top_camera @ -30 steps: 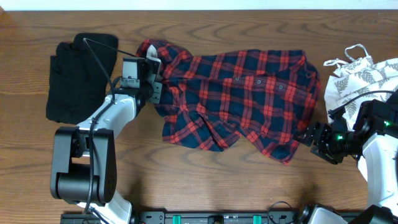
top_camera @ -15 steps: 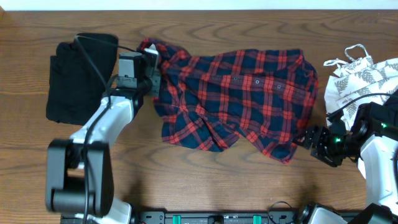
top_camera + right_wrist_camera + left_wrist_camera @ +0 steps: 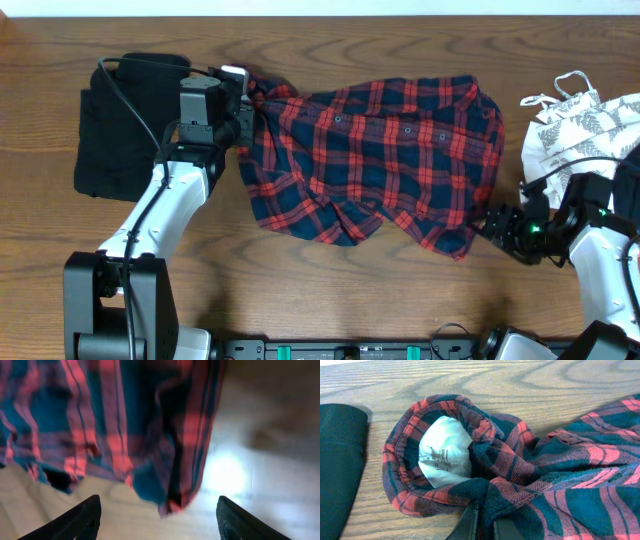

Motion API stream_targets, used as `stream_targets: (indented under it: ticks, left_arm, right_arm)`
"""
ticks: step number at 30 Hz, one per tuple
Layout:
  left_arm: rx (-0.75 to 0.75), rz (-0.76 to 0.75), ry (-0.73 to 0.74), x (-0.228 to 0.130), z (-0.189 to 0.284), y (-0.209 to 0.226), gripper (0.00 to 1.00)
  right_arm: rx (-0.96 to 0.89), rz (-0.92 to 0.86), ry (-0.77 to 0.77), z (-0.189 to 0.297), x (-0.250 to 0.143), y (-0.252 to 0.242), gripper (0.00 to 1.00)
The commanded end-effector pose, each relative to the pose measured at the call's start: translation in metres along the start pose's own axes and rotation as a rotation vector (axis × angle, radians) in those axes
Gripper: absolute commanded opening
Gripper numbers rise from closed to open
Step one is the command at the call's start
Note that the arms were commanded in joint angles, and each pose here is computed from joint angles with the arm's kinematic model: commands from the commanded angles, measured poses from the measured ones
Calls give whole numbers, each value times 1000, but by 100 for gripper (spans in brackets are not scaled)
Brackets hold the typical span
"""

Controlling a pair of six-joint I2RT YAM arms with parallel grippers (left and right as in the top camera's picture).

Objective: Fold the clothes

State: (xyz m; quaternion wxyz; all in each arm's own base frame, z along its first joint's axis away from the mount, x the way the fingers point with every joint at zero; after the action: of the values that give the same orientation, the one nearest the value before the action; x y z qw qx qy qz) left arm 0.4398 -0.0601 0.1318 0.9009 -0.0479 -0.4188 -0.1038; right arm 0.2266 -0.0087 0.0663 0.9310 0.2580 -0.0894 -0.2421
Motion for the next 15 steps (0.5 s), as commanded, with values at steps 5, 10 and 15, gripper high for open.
stream_targets:
  ticks: [5,10,15]
  left_arm:
    - [7,27,-4,4,2,2,6]
    - [6,32,6,1,2,2,6]
    - [6,32,6,1,2,2,6]
  right_arm:
    - [32,4,-41,-5,8,4,68]
    - [47,31,-32,-10,6,9,66]
    - [82,59,-12,-20,5,23,66]
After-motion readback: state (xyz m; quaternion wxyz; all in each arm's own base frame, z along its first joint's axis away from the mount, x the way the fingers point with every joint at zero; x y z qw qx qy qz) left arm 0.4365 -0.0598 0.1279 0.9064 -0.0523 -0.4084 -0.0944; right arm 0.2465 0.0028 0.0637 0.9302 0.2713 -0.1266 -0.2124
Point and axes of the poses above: each gripper's point midway between its finger pads, its own z axis back along the fingers, its own y axis along the line the jaws close on, x = y × z, the point moved 1 cm from there along z, back along the fingers, and after that the axes turned 3 degrees about -z, right-handed, at the moved point
